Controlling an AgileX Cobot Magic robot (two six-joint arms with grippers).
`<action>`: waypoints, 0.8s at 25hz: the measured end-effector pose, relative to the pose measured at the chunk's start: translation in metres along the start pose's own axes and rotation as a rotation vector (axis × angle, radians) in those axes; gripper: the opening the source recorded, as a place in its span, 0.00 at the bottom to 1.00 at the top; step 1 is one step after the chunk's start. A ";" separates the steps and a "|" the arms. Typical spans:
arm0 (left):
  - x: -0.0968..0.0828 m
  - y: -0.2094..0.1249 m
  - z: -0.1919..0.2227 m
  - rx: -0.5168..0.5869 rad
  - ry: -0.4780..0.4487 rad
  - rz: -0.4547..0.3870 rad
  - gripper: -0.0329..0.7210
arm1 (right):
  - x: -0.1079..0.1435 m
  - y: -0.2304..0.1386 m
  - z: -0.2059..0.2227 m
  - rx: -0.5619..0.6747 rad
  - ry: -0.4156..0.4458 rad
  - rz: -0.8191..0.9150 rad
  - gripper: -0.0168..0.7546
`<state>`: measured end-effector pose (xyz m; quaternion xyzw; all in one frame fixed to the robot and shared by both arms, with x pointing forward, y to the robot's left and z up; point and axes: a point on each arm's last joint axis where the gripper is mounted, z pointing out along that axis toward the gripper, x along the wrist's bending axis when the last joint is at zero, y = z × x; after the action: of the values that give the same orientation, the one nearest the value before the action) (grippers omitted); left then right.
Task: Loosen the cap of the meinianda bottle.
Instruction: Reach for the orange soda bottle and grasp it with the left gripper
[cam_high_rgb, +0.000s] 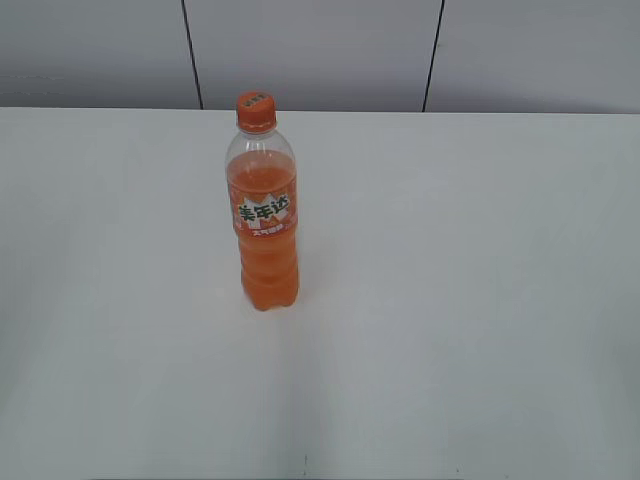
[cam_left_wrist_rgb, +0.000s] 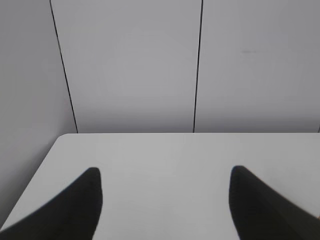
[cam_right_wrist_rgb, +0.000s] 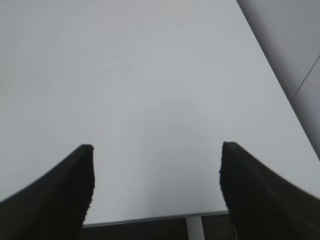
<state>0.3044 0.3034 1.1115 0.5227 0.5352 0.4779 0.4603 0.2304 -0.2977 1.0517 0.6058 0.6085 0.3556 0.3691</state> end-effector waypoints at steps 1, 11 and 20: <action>0.000 0.001 0.002 -0.012 0.000 0.000 0.69 | 0.000 0.000 0.000 0.000 0.000 0.000 0.78; 0.000 0.013 0.021 -0.102 0.001 0.000 0.65 | 0.000 0.000 0.000 0.000 0.000 0.000 0.78; 0.000 0.010 0.055 -0.040 0.000 0.000 0.64 | 0.000 0.000 0.000 0.000 0.000 0.000 0.78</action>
<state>0.3606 0.3051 1.1143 0.5132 0.5255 0.4887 0.4707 0.2304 -0.2977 1.0517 0.6058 0.6085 0.3556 0.3691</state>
